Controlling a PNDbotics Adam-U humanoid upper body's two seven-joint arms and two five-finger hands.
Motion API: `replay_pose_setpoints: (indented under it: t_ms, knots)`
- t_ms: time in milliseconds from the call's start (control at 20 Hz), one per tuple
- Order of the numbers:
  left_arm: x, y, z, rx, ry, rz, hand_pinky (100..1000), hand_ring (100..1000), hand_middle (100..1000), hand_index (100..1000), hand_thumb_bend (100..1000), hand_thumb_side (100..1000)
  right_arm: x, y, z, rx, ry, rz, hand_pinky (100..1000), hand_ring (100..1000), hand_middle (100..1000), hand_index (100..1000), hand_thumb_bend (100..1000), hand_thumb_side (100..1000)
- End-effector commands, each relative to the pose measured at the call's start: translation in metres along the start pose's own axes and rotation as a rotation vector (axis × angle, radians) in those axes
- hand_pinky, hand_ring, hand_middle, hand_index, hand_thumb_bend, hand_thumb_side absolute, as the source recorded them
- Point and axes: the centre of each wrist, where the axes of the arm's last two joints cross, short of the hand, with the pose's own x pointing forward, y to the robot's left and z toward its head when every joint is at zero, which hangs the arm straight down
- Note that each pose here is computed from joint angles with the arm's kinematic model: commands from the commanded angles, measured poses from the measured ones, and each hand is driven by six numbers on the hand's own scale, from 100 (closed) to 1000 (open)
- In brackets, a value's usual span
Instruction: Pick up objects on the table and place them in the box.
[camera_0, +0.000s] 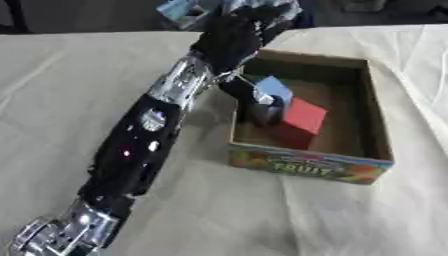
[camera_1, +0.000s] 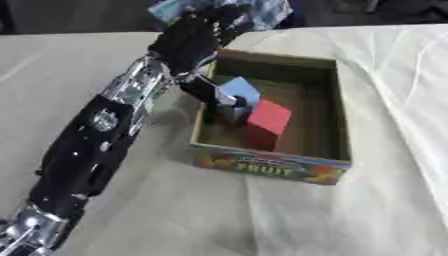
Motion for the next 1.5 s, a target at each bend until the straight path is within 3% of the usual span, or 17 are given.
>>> replay_pose_setpoints:
  t_ms: [50, 200, 400, 500, 700, 900, 1250, 1500]
  knots:
    - [-0.012, 0.017, -0.002, 0.043, 0.01, -0.029, 852, 968, 1000, 978, 661, 807, 0.008, -0.004, -0.007, 0.019, -0.017, 0.016, 872, 743, 542, 867, 489, 855]
    - [-0.016, 0.028, 0.001, 0.109, 0.009, -0.013, 831, 950, 1000, 959, 535, 755, 0.009, -0.006, -0.005, 0.01, -0.016, 0.026, 871, 743, 542, 865, 485, 852]
    - [-0.031, 0.054, 0.013, 0.279, 0.021, 0.135, 765, 893, 1000, 933, 293, 861, 0.014, -0.012, -0.001, -0.01, -0.018, 0.054, 870, 743, 544, 861, 484, 854]
    - [-0.042, 0.066, 0.028, 0.349, 0.027, 0.266, 732, 868, 1000, 918, 226, 877, 0.016, -0.015, 0.0, -0.023, -0.018, 0.071, 869, 742, 544, 860, 485, 854]
    - [-0.061, 0.084, 0.066, 0.423, 0.054, 0.526, 680, 831, 1000, 901, 186, 864, 0.021, -0.021, 0.003, -0.044, -0.02, 0.104, 869, 742, 545, 858, 485, 855]
    - [-0.066, 0.102, 0.098, 0.457, 0.071, 0.728, 652, 808, 1000, 884, 165, 845, 0.023, -0.024, 0.005, -0.057, -0.022, 0.128, 869, 742, 545, 857, 486, 856]
    - [-0.062, 0.123, 0.139, 0.563, 0.067, 0.954, 615, 778, 1000, 871, 188, 837, 0.025, -0.026, 0.008, -0.071, -0.028, 0.154, 867, 743, 547, 857, 488, 858]
    - [-0.063, 0.121, 0.163, 0.642, 0.069, 1.05, 611, 771, 1000, 867, 200, 832, 0.027, -0.029, 0.008, -0.075, -0.041, 0.174, 866, 744, 550, 855, 489, 862]
